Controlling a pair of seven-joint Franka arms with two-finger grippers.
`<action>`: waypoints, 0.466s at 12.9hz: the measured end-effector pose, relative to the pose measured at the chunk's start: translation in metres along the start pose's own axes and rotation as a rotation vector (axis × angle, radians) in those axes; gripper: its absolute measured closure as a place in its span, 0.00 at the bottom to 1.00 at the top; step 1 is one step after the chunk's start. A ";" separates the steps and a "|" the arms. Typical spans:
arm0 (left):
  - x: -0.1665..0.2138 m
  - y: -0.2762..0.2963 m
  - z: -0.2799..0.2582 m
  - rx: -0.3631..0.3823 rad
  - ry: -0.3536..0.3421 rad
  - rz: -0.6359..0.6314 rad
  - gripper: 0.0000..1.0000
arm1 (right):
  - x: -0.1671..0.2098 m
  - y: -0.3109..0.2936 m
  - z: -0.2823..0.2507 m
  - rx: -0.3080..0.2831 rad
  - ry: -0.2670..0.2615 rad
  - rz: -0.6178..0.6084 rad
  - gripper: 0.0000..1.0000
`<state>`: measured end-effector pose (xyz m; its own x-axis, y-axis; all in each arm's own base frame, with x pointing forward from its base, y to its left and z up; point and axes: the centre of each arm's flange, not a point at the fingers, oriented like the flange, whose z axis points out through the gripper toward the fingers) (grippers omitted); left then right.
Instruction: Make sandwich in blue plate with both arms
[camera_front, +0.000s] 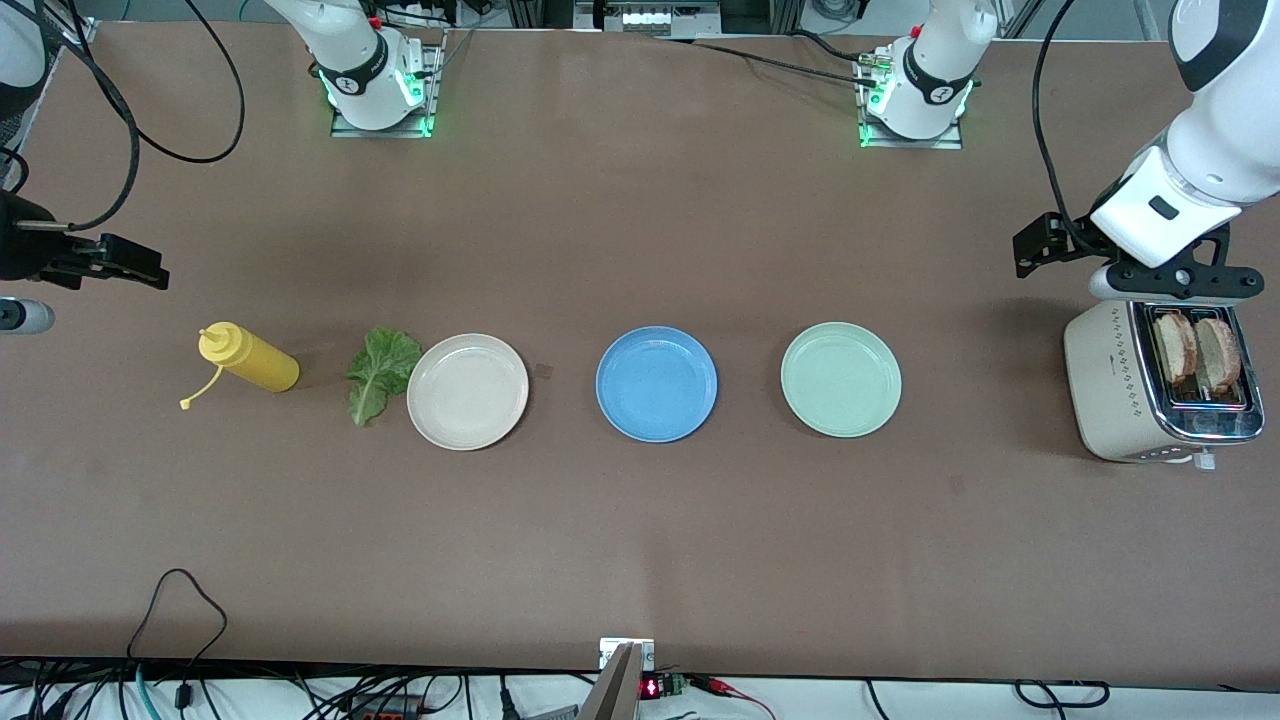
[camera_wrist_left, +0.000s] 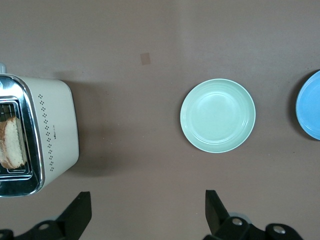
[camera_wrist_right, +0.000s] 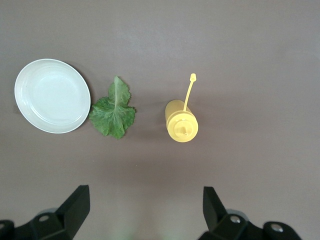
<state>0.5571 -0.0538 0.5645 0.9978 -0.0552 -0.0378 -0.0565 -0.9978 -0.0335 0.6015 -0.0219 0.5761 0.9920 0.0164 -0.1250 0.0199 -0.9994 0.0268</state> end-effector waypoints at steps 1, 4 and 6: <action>0.001 -0.002 0.000 0.000 -0.001 -0.001 0.00 | 0.000 -0.001 0.000 0.005 0.000 0.001 0.00; 0.002 -0.005 0.001 0.000 -0.003 -0.002 0.00 | 0.000 -0.002 0.000 0.032 0.001 0.006 0.00; 0.001 -0.004 0.000 0.000 -0.007 0.001 0.00 | 0.000 0.002 0.000 0.039 0.001 0.015 0.00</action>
<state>0.5584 -0.0494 0.5642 0.9974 -0.0564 -0.0449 -0.0579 -0.9978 -0.0332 0.6013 -0.0237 0.5760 0.9923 0.0018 -0.1241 0.0005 -0.9999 -0.0104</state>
